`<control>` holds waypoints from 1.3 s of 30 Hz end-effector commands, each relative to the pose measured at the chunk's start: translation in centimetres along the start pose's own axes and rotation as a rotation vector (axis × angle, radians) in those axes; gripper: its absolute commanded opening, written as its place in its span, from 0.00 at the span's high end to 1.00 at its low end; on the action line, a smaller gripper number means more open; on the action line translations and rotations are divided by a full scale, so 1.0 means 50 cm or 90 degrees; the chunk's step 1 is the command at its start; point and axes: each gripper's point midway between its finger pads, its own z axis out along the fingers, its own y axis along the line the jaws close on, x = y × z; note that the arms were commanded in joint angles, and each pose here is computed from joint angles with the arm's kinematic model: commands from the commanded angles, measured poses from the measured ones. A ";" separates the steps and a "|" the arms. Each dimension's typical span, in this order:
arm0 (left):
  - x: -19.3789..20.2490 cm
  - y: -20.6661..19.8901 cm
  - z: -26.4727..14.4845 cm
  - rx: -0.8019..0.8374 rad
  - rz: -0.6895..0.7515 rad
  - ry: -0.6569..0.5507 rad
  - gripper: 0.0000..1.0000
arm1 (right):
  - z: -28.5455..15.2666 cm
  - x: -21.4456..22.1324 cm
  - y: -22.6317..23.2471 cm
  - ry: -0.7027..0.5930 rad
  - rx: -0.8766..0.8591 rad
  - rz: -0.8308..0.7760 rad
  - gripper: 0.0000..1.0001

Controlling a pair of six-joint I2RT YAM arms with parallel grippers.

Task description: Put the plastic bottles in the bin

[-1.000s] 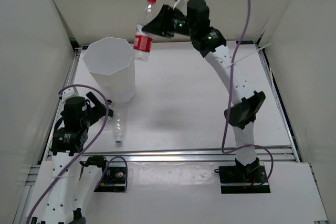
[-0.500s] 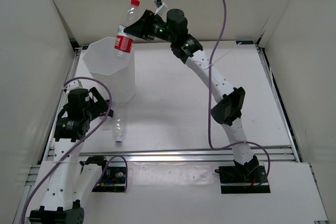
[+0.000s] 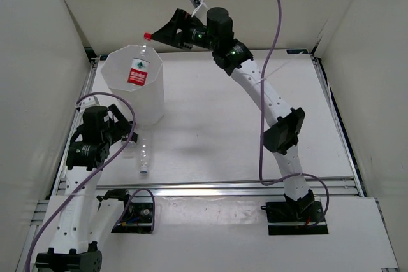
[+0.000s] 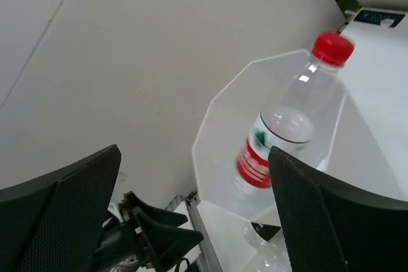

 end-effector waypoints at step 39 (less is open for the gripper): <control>0.117 0.041 0.236 -0.080 0.092 0.043 0.00 | -0.320 -0.104 0.067 0.039 0.067 -0.080 0.00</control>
